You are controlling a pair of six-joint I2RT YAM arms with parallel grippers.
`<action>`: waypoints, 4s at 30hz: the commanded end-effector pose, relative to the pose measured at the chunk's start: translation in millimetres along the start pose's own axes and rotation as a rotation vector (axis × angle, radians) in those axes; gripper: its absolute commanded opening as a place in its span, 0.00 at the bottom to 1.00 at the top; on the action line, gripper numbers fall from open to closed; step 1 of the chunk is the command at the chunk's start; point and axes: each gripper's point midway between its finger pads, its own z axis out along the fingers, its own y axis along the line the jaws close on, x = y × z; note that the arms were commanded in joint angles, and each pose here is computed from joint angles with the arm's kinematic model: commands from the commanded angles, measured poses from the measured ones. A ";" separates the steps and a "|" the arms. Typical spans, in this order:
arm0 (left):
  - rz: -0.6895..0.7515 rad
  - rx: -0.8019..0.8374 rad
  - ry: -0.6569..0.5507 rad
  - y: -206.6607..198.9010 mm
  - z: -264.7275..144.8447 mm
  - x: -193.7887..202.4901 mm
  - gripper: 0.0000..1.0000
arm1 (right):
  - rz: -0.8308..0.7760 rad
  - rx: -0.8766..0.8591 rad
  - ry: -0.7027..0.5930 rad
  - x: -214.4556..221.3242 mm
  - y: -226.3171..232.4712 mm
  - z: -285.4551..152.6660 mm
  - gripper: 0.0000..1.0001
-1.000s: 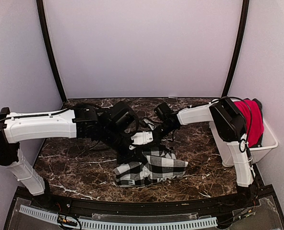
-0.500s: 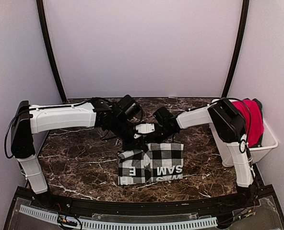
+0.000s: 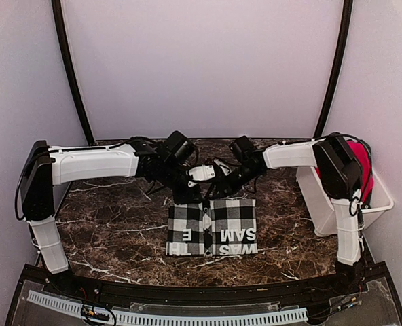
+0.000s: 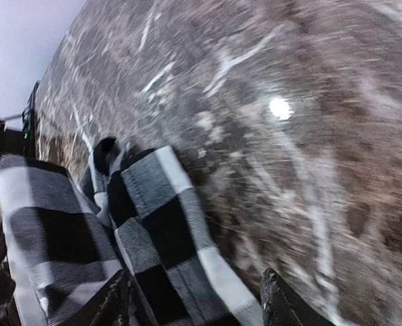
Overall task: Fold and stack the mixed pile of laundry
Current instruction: Fold the 2/3-rectangle-folded shirt at the center of the board, then adjust the square-folded shirt at the center of the board.
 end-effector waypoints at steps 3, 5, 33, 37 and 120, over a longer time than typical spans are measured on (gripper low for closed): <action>-0.303 -0.022 -0.152 31.2 -54.0 -0.5 0.46 | 0.020 0.198 -0.201 -42.1 -31.5 -111.0 0.69; -0.409 -0.017 -0.176 29.9 -54.6 13.1 0.49 | 0.043 0.219 -0.249 -40.1 -31.8 -135.7 0.71; -0.975 0.173 -0.358 24.6 -1.7 75.6 0.42 | 0.162 0.045 -0.224 70.7 -6.6 -95.5 0.45; -1.055 0.143 -0.287 26.7 4.2 100.3 0.19 | 0.164 0.032 -0.142 87.3 6.3 -70.0 0.29; 0.045 0.255 -0.052 -44.7 8.3 13.7 0.01 | 0.134 -0.240 0.194 78.7 33.4 68.3 0.01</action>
